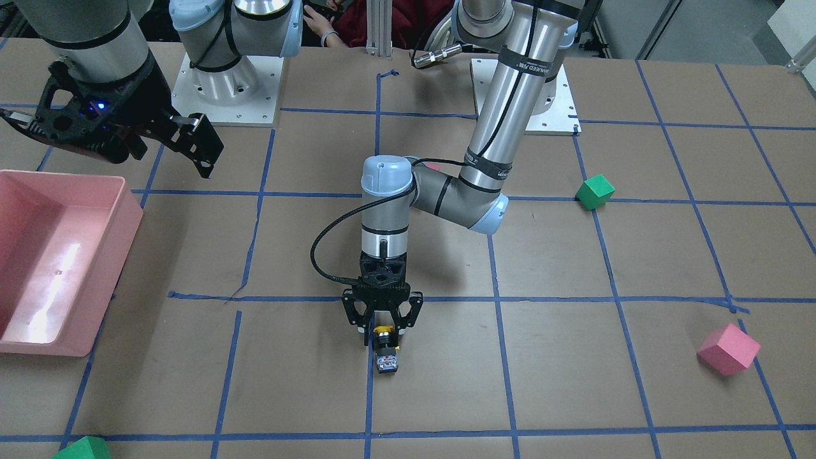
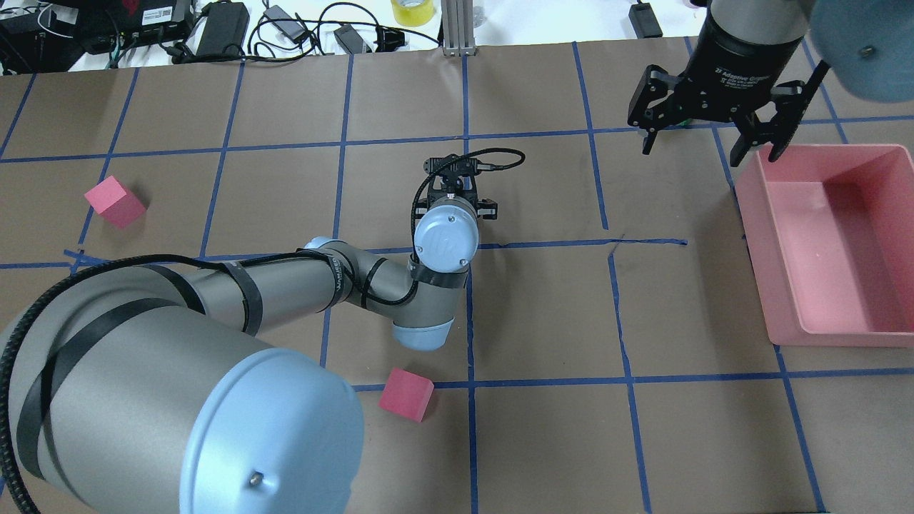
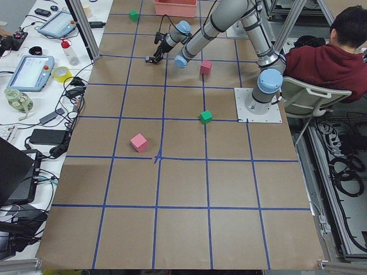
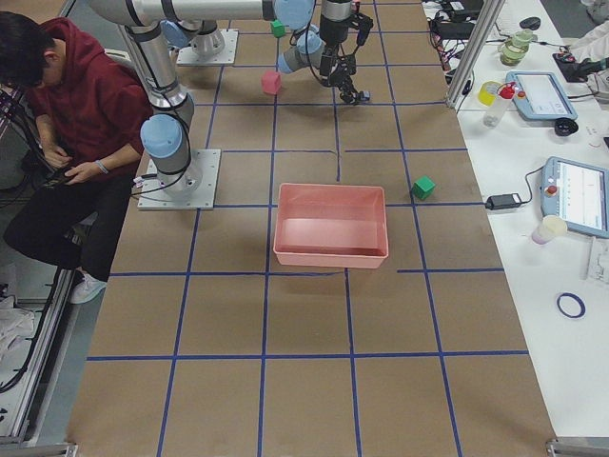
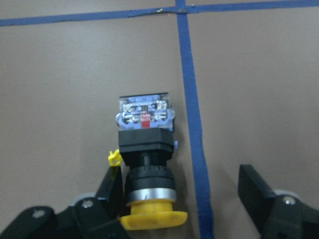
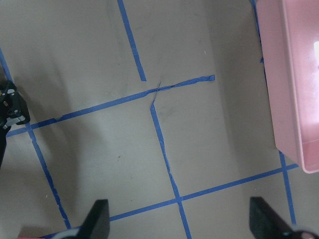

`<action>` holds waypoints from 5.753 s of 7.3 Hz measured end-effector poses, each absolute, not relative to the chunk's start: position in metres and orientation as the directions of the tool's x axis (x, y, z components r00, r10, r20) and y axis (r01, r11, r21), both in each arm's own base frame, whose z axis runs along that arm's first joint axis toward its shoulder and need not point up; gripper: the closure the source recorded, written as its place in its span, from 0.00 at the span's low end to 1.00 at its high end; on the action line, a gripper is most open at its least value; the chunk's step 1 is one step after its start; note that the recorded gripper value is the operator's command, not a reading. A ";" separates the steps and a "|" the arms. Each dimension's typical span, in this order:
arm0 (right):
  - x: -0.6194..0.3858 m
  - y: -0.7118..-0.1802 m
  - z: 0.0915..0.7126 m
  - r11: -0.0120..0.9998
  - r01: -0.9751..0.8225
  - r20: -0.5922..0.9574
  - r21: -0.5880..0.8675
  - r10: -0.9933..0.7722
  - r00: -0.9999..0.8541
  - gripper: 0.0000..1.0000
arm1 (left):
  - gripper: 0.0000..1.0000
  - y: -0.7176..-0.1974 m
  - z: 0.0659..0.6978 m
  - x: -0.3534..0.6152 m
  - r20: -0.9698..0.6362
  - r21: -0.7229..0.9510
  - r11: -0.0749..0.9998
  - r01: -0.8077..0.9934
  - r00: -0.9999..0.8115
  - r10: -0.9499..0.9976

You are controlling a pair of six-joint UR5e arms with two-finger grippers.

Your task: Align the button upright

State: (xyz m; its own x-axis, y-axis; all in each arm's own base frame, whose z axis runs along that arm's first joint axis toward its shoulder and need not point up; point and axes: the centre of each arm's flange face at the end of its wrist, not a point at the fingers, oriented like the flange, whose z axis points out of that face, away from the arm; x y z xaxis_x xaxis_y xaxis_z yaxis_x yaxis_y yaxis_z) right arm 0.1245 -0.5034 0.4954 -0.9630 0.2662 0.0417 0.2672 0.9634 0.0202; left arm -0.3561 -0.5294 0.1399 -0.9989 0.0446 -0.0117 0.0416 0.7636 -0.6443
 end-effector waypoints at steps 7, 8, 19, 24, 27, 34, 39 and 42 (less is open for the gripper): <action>0.126 -0.504 0.495 0.966 0.256 0.032 0.024 0.255 -0.966 0.00 | 1.00 -0.559 0.246 -0.329 -0.032 -0.418 0.908 -0.031 -0.998 -0.048; 0.126 -0.505 0.494 0.966 0.256 0.031 0.023 0.255 -0.966 0.00 | 1.00 -0.562 0.271 -0.327 -0.020 -0.293 0.949 -0.117 -0.991 -0.129; 0.126 -0.506 0.483 0.964 0.265 0.046 0.035 0.263 -0.964 0.00 | 0.94 -0.622 0.184 -0.262 0.168 0.662 0.539 -0.521 -0.598 -0.784; 0.127 -0.510 0.474 0.962 0.267 0.040 0.056 0.265 -0.964 0.00 | 0.00 -0.615 0.175 -0.258 0.156 0.677 0.519 -0.522 -0.587 -0.794; 0.127 -0.510 0.474 0.963 0.264 0.039 0.058 0.262 -0.964 0.00 | 0.00 -0.627 0.211 -0.246 0.168 0.527 0.644 -0.555 -0.675 -0.718; 0.128 -0.515 0.480 0.965 0.261 0.034 0.007 0.261 -0.965 0.00 | 0.00 -0.517 0.416 -0.208 0.093 -0.025 1.000 -0.013 -0.996 -0.010; 0.128 -0.528 0.482 0.965 0.252 0.013 -0.070 0.254 -0.967 0.00 | 0.00 -0.489 0.470 -0.180 0.029 -0.256 0.938 0.235 -0.968 0.250; 0.128 -0.537 0.471 0.965 0.254 0.013 -0.058 0.255 -0.967 0.00 | 0.00 -0.490 0.479 -0.173 0.026 -0.241 0.938 0.249 -0.965 0.263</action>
